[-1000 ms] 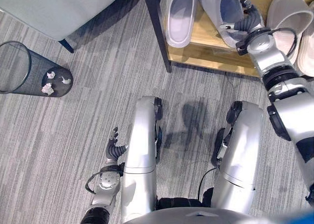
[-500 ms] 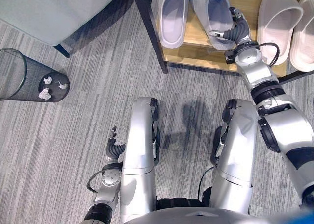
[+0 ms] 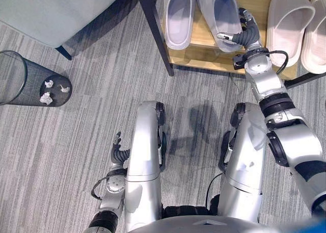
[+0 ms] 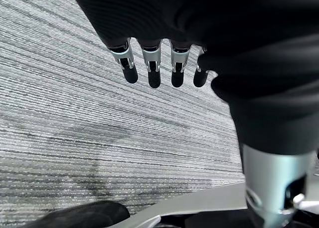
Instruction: Arrange the slippers neatly on the shoe rack.
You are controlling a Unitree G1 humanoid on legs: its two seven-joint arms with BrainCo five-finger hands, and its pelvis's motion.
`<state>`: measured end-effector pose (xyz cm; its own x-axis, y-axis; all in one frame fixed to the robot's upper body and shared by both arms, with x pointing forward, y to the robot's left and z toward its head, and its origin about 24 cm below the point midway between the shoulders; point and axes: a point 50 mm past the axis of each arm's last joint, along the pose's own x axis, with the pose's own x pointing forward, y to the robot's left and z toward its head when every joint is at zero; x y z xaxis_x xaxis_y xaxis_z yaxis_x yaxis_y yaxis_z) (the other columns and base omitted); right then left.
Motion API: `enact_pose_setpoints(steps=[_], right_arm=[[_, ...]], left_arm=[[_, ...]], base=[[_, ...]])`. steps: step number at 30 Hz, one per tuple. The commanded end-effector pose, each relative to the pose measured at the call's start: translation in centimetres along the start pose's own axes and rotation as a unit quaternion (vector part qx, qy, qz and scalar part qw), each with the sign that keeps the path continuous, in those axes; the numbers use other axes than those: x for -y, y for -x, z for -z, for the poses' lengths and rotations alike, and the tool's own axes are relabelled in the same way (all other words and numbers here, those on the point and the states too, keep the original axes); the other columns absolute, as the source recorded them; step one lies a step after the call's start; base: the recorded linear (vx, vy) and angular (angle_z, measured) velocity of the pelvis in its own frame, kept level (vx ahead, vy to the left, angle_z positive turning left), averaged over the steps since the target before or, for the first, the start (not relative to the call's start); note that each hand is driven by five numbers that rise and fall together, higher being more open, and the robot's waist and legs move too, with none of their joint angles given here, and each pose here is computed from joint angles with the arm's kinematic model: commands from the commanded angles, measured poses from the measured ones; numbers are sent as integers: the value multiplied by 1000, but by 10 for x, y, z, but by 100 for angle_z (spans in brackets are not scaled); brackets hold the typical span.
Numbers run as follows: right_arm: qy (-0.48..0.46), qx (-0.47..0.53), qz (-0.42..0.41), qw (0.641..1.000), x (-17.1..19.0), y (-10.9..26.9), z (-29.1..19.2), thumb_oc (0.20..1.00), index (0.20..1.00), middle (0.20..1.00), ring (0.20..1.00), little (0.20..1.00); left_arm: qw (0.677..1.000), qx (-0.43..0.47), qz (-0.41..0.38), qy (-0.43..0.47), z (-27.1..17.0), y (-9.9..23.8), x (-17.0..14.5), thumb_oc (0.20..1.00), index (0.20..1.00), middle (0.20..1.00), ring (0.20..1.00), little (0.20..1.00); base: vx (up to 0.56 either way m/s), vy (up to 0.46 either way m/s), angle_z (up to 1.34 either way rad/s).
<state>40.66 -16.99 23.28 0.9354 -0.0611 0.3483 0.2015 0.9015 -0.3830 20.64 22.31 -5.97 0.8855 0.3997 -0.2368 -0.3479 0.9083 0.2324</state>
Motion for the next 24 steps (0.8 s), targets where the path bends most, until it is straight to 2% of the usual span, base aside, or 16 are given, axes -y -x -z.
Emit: enact_pose_setpoints(steps=[1, 13, 24], right_arm=[[-5, 81, 0, 997, 1, -5, -41, 1000, 1000, 1000, 1000, 1000], [-12, 80, -22, 996, -6, 7, -34, 1000, 1000, 1000, 1000, 1000], [-21, 95, -81, 992, -32, 18, -40, 1000, 1000, 1000, 1000, 1000]], left_arm=[[1000, 18, 13, -4, -2, 8, 11, 1000, 1000, 1000, 1000, 1000], [1000, 14, 12, -3, -1, 5, 14, 1000, 1000, 1000, 1000, 1000], [1000, 16, 17, -7, -1, 3, 16, 1000, 1000, 1000, 1000, 1000]], base=[[0, 0, 0], [0, 0, 0], [0, -1, -1]])
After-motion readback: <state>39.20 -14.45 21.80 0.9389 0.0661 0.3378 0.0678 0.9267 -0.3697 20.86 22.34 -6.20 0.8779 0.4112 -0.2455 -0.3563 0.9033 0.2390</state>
